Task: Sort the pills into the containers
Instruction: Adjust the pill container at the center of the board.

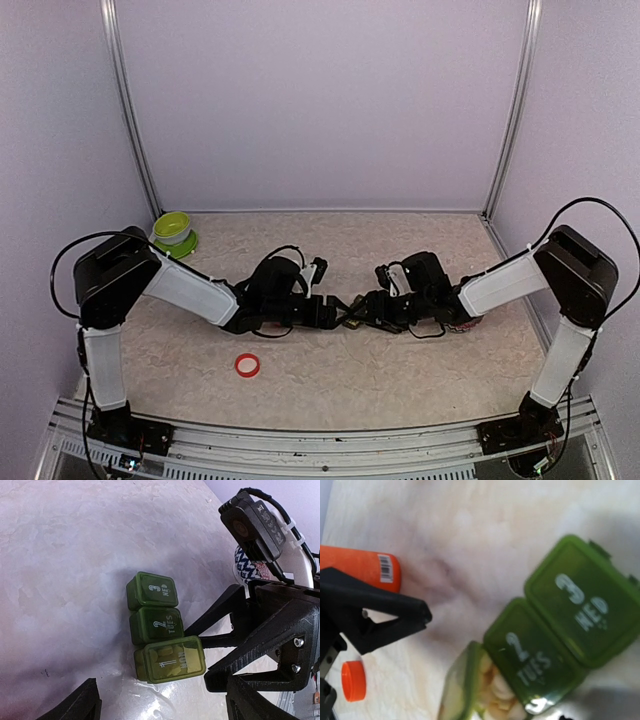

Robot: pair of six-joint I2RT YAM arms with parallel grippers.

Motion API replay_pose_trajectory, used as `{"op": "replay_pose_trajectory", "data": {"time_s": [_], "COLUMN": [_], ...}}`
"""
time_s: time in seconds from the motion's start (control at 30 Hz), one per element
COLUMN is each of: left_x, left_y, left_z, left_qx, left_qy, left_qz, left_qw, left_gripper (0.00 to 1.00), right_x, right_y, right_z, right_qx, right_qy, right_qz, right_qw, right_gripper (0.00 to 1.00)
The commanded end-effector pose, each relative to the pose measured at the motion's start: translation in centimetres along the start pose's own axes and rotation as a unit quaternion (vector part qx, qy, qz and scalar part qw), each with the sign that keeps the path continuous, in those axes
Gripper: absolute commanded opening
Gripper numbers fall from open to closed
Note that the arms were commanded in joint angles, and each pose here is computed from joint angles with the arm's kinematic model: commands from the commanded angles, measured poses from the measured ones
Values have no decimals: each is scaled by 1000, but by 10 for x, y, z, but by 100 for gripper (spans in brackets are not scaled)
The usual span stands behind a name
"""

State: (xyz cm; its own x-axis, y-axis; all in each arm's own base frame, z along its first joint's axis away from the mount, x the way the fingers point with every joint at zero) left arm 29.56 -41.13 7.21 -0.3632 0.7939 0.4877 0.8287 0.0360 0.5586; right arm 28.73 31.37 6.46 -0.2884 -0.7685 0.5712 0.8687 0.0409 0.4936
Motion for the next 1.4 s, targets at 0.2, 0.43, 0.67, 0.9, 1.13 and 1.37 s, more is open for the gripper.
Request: {"op": "replay_pose_trajectory", "data": {"time_s": [0.2, 0.43, 0.67, 0.9, 1.13, 1.37], "left_x": [-15, -17, -24, -31, -36, -45], "left_y": [-5, -3, 1, -2, -4, -8], "left_z": [12, 17, 21, 26, 29, 29], "left_qx": [-1, 3, 4, 4, 5, 6], "left_qy": [1, 4, 11, 14, 7, -5], "left_qz": [14, 14, 17, 29, 40, 58], "left_qw": [1000, 1000, 1000, 999, 999, 998], "left_gripper": [80, 73, 65, 62, 57, 50], "right_x": [-11, -12, -16, -18, -19, -19], "right_y": [-6, -4, -3, -3, 1, 2], "right_z": [-4, -6, -9, -11, -10, -12], "right_qx": [-12, -16, -18, -21, -21, -23], "right_qy": [-5, -6, -9, -9, 1, 6], "right_qz": [1, -10, -11, -11, -20, -24], "right_qw": [1000, 1000, 1000, 1000, 1000, 999], "right_gripper": [53, 48, 40, 31, 31, 31]}}
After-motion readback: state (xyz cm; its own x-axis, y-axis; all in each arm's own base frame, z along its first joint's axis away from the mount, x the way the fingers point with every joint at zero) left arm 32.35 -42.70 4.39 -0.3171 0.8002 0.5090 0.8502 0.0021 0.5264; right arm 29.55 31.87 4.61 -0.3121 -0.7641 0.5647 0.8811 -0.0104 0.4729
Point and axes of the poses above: each gripper's point midway between its finger pads, its own x axis back along the fingers, its own z axis along the line the jaws close on, y = z × x, the point moved 2 cm from there along x, back along the fingers, and after that the axes turned 10 degrees about x, right-handed, at the moved point
